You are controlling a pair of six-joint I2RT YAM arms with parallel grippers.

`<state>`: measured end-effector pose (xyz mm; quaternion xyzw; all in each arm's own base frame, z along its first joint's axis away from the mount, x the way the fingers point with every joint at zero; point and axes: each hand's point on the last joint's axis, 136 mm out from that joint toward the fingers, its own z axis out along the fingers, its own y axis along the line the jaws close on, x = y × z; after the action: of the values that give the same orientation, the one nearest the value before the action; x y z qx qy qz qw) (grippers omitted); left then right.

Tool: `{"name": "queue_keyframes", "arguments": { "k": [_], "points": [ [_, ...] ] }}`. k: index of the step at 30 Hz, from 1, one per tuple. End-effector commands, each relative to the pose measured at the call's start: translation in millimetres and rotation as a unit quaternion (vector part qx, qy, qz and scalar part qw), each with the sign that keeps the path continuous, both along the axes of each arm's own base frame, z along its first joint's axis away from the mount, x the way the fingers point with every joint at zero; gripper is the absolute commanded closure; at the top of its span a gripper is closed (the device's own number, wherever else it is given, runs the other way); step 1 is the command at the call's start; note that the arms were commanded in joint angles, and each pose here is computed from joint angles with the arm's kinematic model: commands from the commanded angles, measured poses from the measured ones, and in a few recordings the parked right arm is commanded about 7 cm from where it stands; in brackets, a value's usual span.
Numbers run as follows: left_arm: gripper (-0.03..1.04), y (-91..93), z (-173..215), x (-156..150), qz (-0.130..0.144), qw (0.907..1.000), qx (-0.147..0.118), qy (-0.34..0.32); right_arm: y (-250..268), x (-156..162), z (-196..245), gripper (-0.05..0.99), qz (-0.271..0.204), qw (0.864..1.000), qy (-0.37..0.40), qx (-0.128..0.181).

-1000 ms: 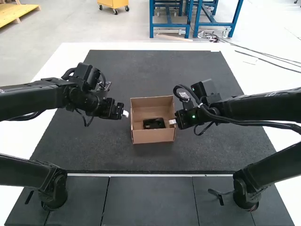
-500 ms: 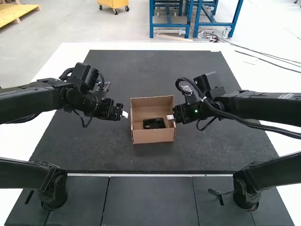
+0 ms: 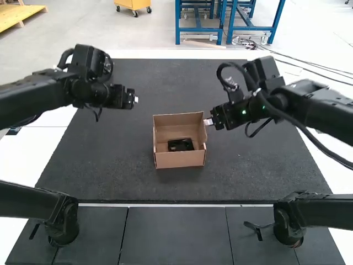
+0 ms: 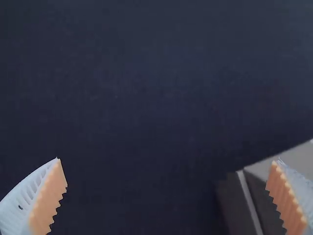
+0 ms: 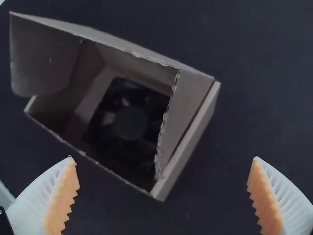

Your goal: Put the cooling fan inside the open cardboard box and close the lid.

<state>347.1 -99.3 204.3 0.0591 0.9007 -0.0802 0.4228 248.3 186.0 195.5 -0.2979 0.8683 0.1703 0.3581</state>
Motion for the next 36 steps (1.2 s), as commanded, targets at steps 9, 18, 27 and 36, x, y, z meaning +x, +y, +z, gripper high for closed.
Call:
{"name": "queue_keyframes", "arguments": {
  "k": [9,18,27,36],
  "points": [
    [0.04,-40.4,51,30,-0.055,0.9979,0.000,-0.034,-3,-28,48,0.04,0.027,0.999,0.021,-0.006],
    [0.04,-95.1,45,8,-0.147,0.9890,0.005,-0.013,-2,-40,60,0.04,0.035,0.999,0.032,0.018],
    [0.04,-101.6,17,0,-0.159,0.9871,0.010,0.010,-1,-38,73,0.04,0.028,0.999,0.028,0.037],
    [0.04,-105.7,-8,8,-0.159,0.9870,0.012,0.018,1,-38,77,0.04,0.027,0.998,0.031,0.048]
  ]
}}
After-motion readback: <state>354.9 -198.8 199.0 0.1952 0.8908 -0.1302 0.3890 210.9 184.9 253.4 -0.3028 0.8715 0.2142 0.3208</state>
